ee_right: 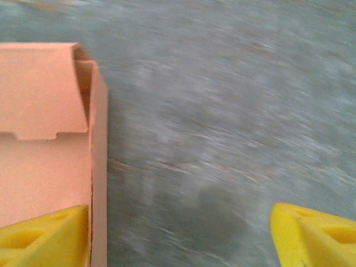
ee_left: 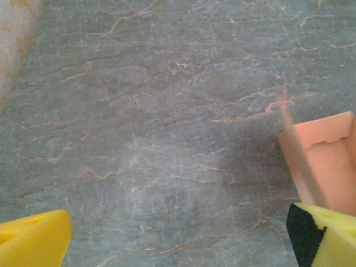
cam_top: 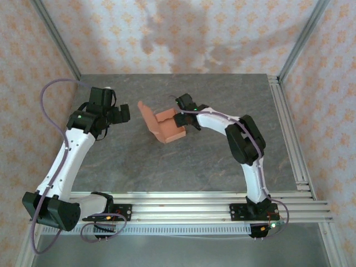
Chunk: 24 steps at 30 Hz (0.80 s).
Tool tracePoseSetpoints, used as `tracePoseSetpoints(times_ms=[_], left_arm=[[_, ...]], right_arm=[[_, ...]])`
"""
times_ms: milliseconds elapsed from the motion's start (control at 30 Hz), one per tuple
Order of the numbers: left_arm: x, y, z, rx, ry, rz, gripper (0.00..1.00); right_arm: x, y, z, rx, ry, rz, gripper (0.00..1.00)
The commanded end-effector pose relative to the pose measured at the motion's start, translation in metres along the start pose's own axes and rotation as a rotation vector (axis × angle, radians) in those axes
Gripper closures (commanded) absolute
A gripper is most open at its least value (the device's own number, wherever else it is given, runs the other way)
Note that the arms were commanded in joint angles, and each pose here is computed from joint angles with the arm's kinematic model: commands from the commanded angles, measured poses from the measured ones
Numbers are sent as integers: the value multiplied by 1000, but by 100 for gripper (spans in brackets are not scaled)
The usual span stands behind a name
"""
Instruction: Fold the paper box
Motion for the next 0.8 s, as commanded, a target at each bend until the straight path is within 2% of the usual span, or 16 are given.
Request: tracePoseSetpoints(times_ms=[0,133,233,367,433,567,767], left_arm=[[-9,2,-5,14,-29,-3,0],[-17,3,-12,22,-63,0,0],[-24,3,-17,23,-102,5,0],[-34,-2,-29,48,-194,-5,0],[-40,-9,-34,83,-232,-6,0],[-56,-31,-44,165,-289,31,0],[-70,-61,-56,154,-284,108,0]], right_arm=[[27,-2,-32,-132,-103,-16,18],[40,-23,-52,-175,-106,21,18],[59,-27,-52,-135,11,-19,18],[71,-13,-62,-127,192,-63,17],[65,-2,-72,-148,249,-60,19],[40,20,-79,-160,364,-1,29],[3,43,-70,-99,435,74,38]])
Point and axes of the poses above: each hand's point on the last joint's axis, 136 mm out from that joint toward the fingers, its own x axis back along the fingers, its own z axis along the line the jaws close on, y = z × x, the point moved 7 cm from there along x, back along the fingers, and after that the axes turned 6 degrees about -x, right-handed, at the moved point
